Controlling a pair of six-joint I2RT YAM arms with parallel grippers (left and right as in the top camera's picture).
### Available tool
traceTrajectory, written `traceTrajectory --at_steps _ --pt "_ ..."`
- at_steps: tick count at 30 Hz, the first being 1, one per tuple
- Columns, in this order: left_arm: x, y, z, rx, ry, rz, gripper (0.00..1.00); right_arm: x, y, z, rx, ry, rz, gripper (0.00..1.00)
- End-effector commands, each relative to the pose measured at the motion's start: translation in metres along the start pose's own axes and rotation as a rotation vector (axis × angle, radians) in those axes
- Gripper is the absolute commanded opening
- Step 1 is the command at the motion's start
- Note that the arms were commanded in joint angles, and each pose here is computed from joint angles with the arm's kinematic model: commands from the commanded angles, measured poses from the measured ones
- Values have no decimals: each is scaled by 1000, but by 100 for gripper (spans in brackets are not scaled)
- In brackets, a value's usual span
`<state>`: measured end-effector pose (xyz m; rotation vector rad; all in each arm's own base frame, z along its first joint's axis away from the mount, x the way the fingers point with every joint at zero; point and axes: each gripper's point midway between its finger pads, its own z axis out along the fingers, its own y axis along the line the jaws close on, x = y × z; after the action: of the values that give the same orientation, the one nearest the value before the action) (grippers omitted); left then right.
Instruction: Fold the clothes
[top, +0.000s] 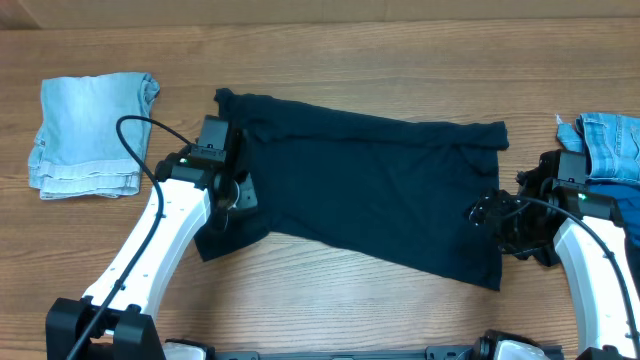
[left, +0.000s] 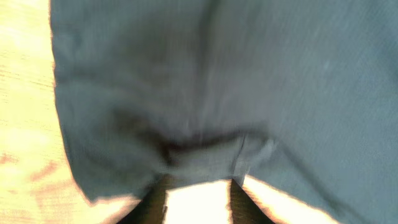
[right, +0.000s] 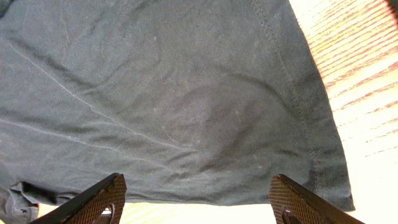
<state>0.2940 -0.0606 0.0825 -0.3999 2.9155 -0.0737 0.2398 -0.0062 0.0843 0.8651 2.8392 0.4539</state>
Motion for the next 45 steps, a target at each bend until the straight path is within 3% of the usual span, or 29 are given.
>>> traceTrajectory --at_steps 1,7,9,13,18,23,24,27,33,39,45 --pt "23 8 10 -13 86 9 53 -9 5 -8 -7 -41 -12 78" --pt "61 23 51 -29 144 -81 59 -9 5 -8 -7 -42 -13 79" --pt "73 32 61 -51 162 -195 62 -9 5 -8 -7 -41 -16 79" --pt "66 49 68 -52 142 -303 63 -9 5 -8 -7 -40 -16 79" --pt "49 49 70 -25 78 -294 61 -9 5 -8 -8 -41 -16 79" --pt "56 52 73 -35 95 -287 50 -9 5 -8 -7 -41 -16 79" --pt "60 54 75 -39 103 -287 43 -9 5 -8 -7 -41 -16 79" --pt "66 56 75 -52 125 -286 6 -9 5 -8 -7 -41 -16 79" --pt "61 56 55 -73 152 -248 4 -9 5 -8 -6 -41 -16 79" --pt "-2 45 -11 -75 6 -172 4 -9 5 -8 -6 -42 -16 80" --pt "-40 39 -17 -18 -128 -184 4 -9 5 -8 -6 -41 -16 80"
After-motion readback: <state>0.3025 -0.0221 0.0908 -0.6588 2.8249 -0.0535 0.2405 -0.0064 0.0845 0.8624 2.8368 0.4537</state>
